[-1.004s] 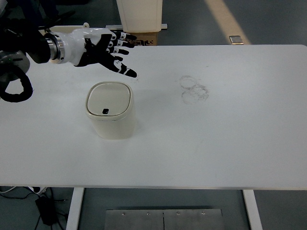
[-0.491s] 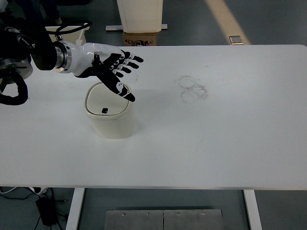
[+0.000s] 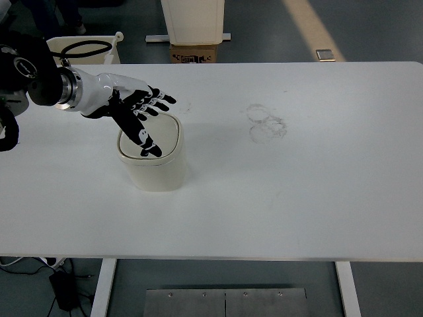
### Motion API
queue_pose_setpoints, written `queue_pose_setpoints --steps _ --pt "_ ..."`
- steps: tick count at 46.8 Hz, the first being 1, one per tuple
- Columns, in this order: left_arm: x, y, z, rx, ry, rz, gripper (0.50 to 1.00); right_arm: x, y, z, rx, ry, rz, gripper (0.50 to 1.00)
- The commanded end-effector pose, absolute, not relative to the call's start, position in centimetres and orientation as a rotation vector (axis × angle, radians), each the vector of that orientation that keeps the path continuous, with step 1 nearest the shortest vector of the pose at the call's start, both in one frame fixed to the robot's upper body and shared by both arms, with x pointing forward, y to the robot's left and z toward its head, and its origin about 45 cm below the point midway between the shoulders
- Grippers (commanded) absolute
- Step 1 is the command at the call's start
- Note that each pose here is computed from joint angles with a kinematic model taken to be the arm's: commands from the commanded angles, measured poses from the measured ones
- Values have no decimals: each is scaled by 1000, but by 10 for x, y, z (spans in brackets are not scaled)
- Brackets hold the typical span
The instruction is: Open trash bin
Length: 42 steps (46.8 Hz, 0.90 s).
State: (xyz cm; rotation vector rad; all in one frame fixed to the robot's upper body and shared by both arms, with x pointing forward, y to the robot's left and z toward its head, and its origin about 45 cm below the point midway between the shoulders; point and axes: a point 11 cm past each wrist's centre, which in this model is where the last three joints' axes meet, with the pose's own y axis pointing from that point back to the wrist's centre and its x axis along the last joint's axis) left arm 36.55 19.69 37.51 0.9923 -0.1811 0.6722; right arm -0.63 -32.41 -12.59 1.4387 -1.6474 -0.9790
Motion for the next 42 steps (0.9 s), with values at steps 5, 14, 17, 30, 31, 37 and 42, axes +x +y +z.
queue_pose_setpoints --steps 5,14,17,30,31,37,42 --pt "364 196 369 1009 -176 659 1000 -6 -324 -126 1440 -1648 -978 991" --pt "362 196 359 1032 -160 645 1000 -6 -324 -126 1439 -1647 -979 991" --pt "360 198 351 1041 -143 639 1000 -6 -324 -126 1439 -1647 -979 991" --pt "359 203 341 1063 -128 641 1000 -6 -324 -126 1440 -1648 -978 991" --pt "359 203 341 1063 -128 641 1000 -6 -324 -126 1440 -1648 -978 991" --pt "358 204 339 1065 -122 641 1000 -6 -324 -126 1439 -1647 -979 991" --pt "358 205 338 1066 -121 643 1000 -6 -324 -126 1439 -1647 -979 991"
